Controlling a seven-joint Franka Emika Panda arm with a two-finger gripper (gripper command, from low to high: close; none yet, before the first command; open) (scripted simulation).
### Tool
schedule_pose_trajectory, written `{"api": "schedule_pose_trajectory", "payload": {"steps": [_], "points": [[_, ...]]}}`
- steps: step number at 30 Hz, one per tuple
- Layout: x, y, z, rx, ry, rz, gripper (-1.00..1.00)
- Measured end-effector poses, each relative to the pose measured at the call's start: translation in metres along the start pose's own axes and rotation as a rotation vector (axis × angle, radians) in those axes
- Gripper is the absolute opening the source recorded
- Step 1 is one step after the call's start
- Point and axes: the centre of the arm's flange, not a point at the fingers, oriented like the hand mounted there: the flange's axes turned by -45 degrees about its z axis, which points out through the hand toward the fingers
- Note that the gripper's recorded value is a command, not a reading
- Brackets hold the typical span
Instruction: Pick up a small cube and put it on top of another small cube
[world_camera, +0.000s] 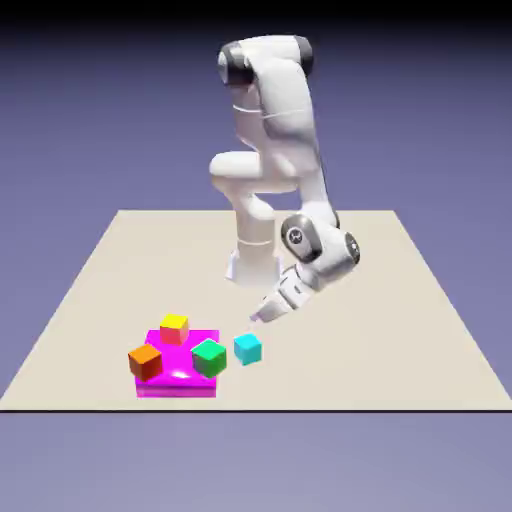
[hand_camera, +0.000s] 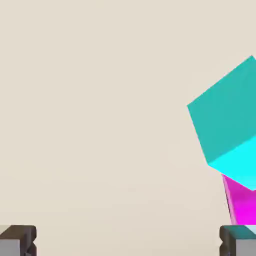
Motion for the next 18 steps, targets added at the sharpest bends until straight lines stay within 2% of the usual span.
{"api": "schedule_pose_trajectory", "payload": {"steps": [6, 11, 15, 18], "points": [[0.024, -0.016, 0.02, -0.185, -0.227, -0.227, 0.0], [0.046, -0.021, 0.022, -0.382, -0.354, -0.354, 0.0], [0.066, -0.023, 0.013, -0.555, -0.414, -0.403, 0.0], [0.063, -0.008, 0.014, -0.656, -0.366, -0.302, 0.0]]}}
